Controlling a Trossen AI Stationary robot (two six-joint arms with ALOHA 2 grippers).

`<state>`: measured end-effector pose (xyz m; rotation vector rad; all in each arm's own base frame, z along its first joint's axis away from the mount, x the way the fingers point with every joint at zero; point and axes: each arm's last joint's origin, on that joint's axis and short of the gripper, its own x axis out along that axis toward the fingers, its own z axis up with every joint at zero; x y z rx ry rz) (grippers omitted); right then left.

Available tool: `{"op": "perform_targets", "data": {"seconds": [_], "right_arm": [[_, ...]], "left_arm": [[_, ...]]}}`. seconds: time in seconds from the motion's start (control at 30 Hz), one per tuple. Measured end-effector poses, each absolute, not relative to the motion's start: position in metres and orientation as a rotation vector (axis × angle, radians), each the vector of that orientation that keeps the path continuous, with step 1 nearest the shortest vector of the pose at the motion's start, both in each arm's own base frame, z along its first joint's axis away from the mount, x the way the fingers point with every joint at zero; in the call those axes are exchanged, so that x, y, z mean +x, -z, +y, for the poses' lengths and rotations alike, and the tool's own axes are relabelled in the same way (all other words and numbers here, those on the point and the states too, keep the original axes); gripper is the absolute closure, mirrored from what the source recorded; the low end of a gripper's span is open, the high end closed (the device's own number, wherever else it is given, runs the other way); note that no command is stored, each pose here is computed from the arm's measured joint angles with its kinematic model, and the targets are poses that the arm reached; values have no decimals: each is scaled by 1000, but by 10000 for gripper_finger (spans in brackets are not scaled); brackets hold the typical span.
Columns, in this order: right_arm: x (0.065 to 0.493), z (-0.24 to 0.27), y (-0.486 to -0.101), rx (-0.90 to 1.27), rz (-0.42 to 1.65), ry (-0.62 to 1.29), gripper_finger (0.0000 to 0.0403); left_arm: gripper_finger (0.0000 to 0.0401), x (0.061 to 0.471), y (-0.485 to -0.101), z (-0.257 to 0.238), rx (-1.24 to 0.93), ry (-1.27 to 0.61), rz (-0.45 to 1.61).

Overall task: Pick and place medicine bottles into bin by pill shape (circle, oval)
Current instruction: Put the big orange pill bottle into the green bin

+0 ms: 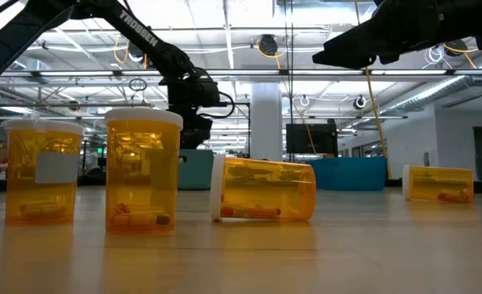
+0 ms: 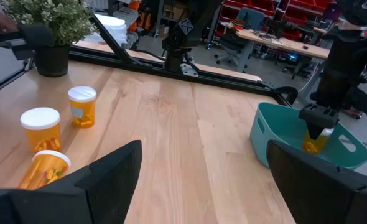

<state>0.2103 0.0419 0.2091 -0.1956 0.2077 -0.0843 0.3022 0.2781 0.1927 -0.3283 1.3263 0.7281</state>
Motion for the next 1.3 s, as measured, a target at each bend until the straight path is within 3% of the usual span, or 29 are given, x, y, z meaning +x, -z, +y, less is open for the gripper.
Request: {"op": "perform_targets", "data": {"seconds": [0.2,0.33,0.6,0.87,1.0,1.3], "right_arm": [[210,42,-209,-178,212,86,67],[209,44,-206,-166,234,78,67],[205,54,-200,-103,288,38,67],[193,72,-190,-25,377,117,67],[187,86,-189,28,377,97,67],[168,113,-187,109,408,89,67]], "left_arm": [[83,305,-194,276,-269,-791,1340],[66,305,-212,270,-239,-807,1299],[84,302,-268,239,-168,-813,1169],[116,303,-330,167,-94,-679,979],[123,304,-336,125,-58,-591,917],[123,306,-308,40,8,-379,798]]}}
